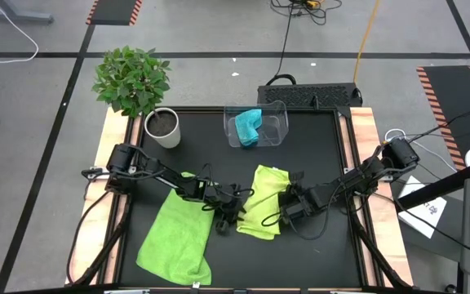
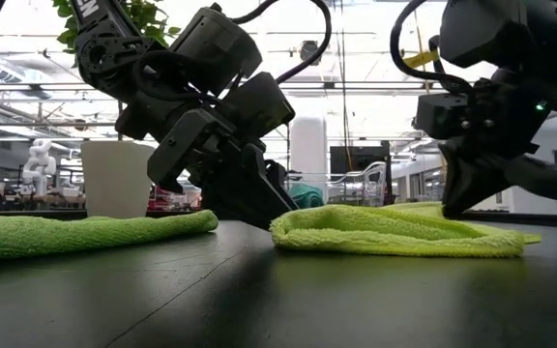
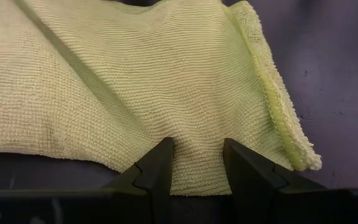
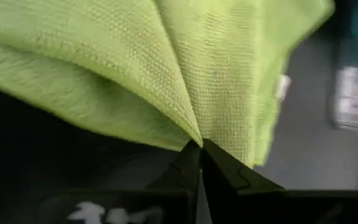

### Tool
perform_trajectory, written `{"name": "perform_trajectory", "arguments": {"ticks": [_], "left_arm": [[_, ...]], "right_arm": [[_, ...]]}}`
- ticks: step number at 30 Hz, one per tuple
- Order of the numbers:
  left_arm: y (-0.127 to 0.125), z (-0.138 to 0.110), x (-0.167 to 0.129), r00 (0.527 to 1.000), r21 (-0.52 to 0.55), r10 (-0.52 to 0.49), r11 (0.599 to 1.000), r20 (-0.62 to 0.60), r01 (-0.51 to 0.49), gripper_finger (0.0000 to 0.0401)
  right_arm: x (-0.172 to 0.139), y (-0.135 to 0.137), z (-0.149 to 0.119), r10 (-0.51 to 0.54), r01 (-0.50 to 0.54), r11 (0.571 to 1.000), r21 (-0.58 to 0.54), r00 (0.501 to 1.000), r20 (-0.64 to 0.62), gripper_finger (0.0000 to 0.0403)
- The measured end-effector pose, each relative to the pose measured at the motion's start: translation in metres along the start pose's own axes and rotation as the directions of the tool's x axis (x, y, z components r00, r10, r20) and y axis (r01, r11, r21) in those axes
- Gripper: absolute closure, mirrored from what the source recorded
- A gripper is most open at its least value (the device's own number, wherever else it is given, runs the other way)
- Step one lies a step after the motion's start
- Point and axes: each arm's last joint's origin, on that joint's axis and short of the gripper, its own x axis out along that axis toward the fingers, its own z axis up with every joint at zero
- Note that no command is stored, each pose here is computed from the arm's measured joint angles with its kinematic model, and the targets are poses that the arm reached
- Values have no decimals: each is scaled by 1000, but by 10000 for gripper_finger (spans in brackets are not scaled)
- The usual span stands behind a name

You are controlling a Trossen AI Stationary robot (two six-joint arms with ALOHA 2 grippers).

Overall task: Fold microfiber towels
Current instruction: Fold the light green microfiber cloth

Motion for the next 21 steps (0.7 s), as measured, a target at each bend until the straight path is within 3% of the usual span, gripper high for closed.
{"name": "perform_trajectory", "arguments": {"ticks": [7,12,21], "left_arm": [[0,0,0,1000,5,-1,1000,-1,1,256],[0,0,0,1000,13,0,1000,-2,0,256],[0,0,0,1000,13,0,1000,-4,0,256]], "right_arm": [[0,4,0,131,-131,991,13,991,-14,342],[-6,2,1,170,-170,983,62,985,14,295],[-40,-15,3,195,-228,963,147,959,206,259]]}}
